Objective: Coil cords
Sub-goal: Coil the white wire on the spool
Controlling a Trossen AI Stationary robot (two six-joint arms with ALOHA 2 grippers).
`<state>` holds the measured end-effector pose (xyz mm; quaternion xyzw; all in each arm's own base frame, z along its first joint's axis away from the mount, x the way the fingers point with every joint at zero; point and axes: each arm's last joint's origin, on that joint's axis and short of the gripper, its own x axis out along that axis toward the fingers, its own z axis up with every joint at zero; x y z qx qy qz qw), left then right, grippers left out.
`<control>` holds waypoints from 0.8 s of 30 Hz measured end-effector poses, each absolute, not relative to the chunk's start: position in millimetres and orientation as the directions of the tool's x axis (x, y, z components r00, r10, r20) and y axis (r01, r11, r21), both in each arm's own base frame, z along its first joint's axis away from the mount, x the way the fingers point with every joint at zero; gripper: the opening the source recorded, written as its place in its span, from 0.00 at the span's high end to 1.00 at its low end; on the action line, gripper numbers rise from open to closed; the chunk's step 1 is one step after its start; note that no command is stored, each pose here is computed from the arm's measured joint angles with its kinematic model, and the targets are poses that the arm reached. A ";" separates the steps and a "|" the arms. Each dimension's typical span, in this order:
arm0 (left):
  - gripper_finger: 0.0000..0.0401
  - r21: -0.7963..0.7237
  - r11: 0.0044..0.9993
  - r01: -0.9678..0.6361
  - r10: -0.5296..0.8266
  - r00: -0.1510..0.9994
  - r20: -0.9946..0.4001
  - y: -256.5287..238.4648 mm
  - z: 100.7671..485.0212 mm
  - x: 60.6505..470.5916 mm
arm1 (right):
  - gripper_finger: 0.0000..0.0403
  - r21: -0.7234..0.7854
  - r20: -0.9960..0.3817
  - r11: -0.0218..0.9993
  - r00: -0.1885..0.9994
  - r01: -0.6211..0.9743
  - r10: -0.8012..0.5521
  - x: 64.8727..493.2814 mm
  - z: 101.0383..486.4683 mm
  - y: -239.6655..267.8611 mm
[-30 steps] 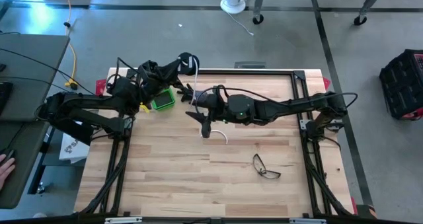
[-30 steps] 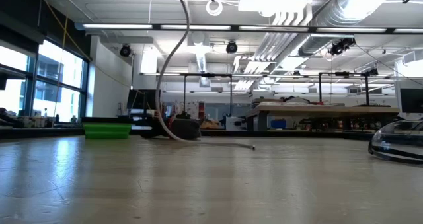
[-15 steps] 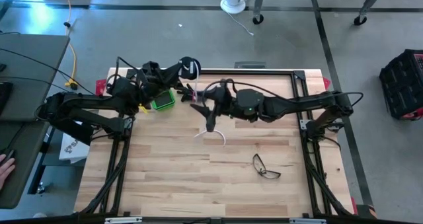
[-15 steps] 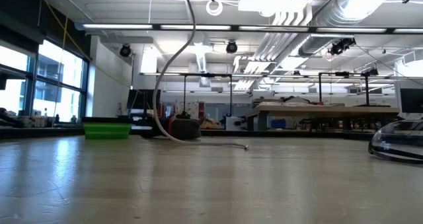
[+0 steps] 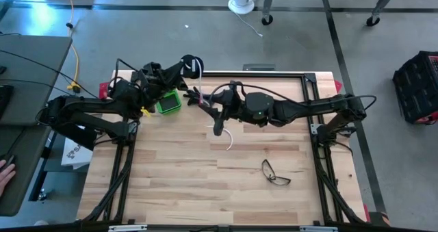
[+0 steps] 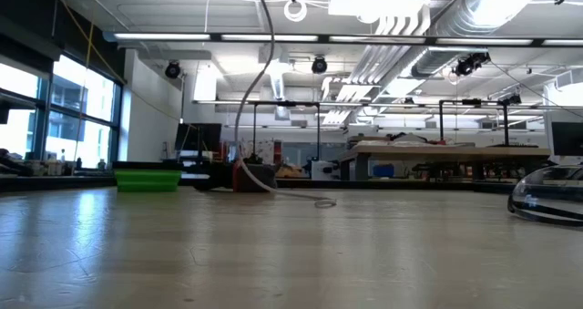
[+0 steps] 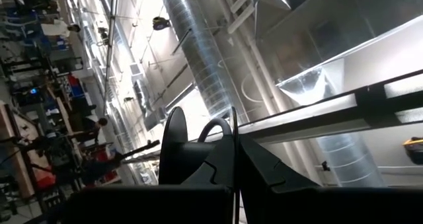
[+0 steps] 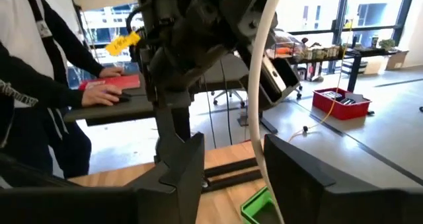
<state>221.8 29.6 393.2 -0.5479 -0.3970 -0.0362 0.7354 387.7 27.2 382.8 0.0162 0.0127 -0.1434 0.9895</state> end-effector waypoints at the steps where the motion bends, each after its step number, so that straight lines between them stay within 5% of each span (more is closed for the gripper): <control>1: 1.00 -0.777 0.397 0.488 0.382 0.682 0.623 29.6 393.2 221.8 | 0.65 0.024 -0.037 0.958 0.958 0.284 -0.283 387.7 382.0 27.1; 24: 1.00 -0.778 0.397 0.487 0.384 0.682 0.623 29.6 393.2 221.9 | 0.77 -0.004 -0.056 0.952 0.951 0.305 -0.304 388.3 379.6 19.3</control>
